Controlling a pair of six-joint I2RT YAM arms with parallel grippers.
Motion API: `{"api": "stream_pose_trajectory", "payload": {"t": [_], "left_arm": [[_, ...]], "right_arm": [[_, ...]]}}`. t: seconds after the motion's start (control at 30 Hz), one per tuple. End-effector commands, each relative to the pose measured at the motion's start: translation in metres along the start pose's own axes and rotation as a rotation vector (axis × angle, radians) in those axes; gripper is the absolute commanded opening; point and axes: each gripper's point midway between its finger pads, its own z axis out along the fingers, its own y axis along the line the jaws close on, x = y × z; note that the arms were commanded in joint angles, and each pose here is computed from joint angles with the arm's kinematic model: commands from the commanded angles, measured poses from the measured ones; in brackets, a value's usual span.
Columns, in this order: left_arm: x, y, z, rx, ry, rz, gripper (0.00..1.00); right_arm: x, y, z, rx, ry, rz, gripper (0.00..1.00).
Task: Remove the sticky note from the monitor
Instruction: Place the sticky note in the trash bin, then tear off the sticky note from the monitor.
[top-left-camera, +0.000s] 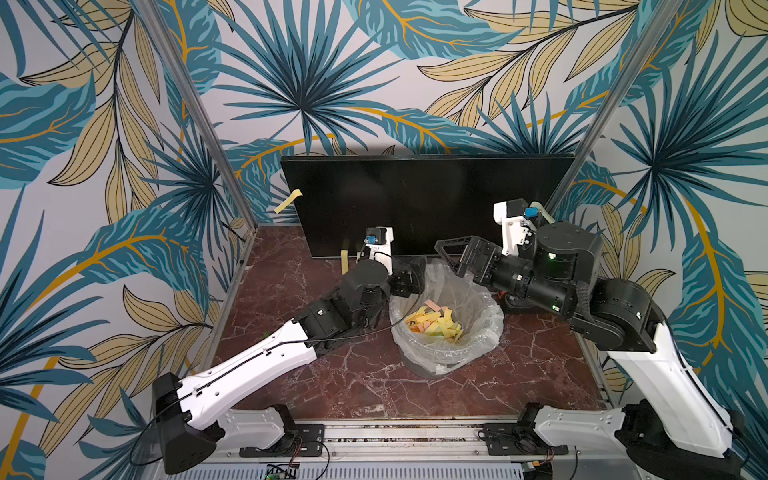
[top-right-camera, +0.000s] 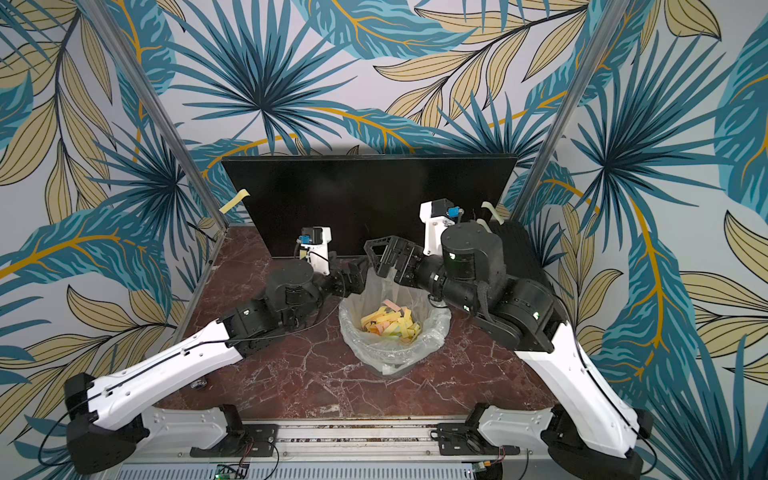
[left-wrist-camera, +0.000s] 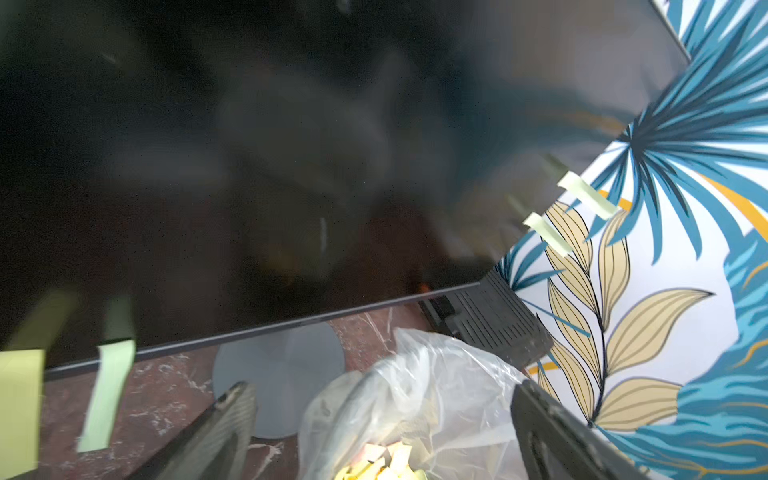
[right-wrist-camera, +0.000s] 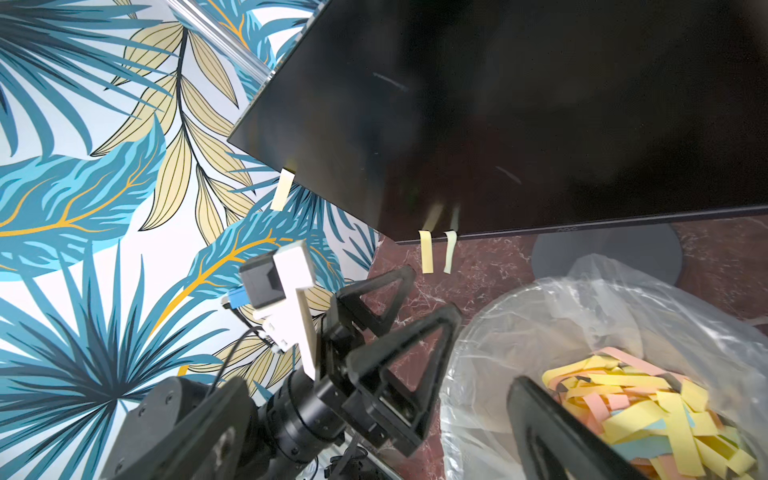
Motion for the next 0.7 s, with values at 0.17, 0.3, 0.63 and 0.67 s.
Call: {"api": "stream_pose_trajectory", "payload": {"t": [0.17, 0.3, 0.63, 0.67], "left_arm": [[-0.034, 0.063, -0.045, -0.137, -0.095, 0.030, 1.00], [-0.040, 0.087, -0.061, -0.185, -0.125, 0.030, 1.00], [-0.039, 0.133, -0.089, -0.243, -0.127, 0.081, 1.00], [-0.041, 0.136, -0.091, -0.240, -0.136, 0.088, 1.00]], "right_arm": [[-0.007, 0.045, 0.029, -0.173, 0.038, 0.032, 1.00], [0.005, 0.047, 0.056, -0.174, 0.099, 0.030, 1.00], [0.032, 0.044, 0.115, -0.213, 0.167, -0.004, 1.00], [0.034, 0.044, 0.120, -0.218, 0.172, -0.007, 1.00]]}}
